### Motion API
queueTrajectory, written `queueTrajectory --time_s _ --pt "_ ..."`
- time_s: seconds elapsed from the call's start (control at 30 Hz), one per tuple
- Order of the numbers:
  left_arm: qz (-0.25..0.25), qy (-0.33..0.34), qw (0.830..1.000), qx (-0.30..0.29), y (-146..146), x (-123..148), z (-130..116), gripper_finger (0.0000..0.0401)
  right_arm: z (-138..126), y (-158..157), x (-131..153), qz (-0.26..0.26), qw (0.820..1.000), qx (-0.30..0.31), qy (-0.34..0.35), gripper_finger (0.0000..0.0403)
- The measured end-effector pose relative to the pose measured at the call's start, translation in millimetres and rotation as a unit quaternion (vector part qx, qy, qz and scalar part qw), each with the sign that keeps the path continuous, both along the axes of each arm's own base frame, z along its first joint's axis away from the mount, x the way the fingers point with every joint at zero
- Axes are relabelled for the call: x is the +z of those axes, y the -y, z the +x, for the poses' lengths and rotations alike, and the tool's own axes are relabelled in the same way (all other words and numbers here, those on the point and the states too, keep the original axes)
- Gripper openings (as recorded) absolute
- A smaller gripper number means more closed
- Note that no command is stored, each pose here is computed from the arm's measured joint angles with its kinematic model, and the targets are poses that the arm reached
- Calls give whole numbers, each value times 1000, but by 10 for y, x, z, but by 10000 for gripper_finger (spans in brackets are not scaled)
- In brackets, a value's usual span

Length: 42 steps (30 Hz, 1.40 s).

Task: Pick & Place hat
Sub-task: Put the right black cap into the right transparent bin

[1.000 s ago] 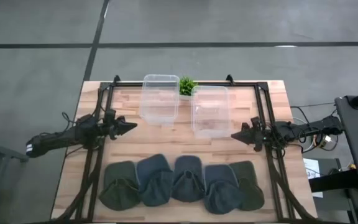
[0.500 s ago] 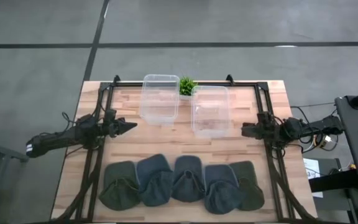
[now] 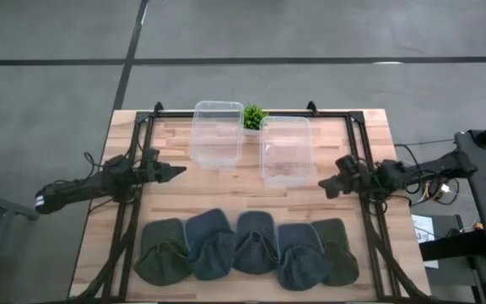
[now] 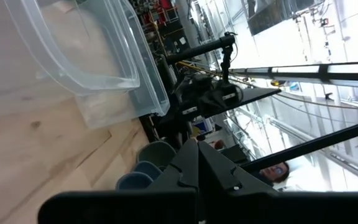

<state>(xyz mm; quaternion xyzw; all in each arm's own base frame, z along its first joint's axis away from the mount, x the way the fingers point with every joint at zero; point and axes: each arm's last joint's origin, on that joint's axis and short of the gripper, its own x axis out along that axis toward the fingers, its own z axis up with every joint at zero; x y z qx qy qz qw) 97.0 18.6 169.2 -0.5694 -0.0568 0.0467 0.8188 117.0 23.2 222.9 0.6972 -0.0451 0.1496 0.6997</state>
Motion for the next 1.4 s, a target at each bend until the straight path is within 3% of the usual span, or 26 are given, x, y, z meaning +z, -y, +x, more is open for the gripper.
queueTrajectory --time_s 0.13,0.2,0.27,0.37,0.5,0.63,0.7,0.77,0.9,1.1,1.3,1.4 --pt "0 0 1000 0 0 0 0 2 168 -85 238 -1 993 82 -84 93" --pt "0 0 1000 0 0 1 0 2 250 -140 323 -5 977 145 -158 114" --pt "0 0 1000 0 0 0 0 2 302 -185 387 -1 949 201 -242 133" --pt "-7 1 1000 0 0 1 0 2 329 -224 503 0 903 256 -344 159" --pt "-8 1 1000 0 0 0 0 2 265 -227 634 -19 832 280 -479 184" --pt "-8 1 1000 1 -1 0 0 2 116 -208 702 -18 736 296 -609 194" --pt "-8 1 1000 0 0 -1 0 2 78 -198 699 -31 702 298 -646 193" --pt "-8 1 1000 1 0 1 0 2 91 -198 682 -46 692 298 -656 191" --pt "-8 1 1000 0 0 1 0 2 170 -207 563 -58 689 289 -662 190" --pt "-11 1 1000 0 0 1 0 2 151 -195 276 -72 653 277 -701 190" --pt "-15 2 1000 0 -1 0 0 2 137 -189 97 -74 648 273 -707 190" --pt "-14 2 1000 3 -2 1 0 2 163 -195 -4 -71 657 272 -700 189"
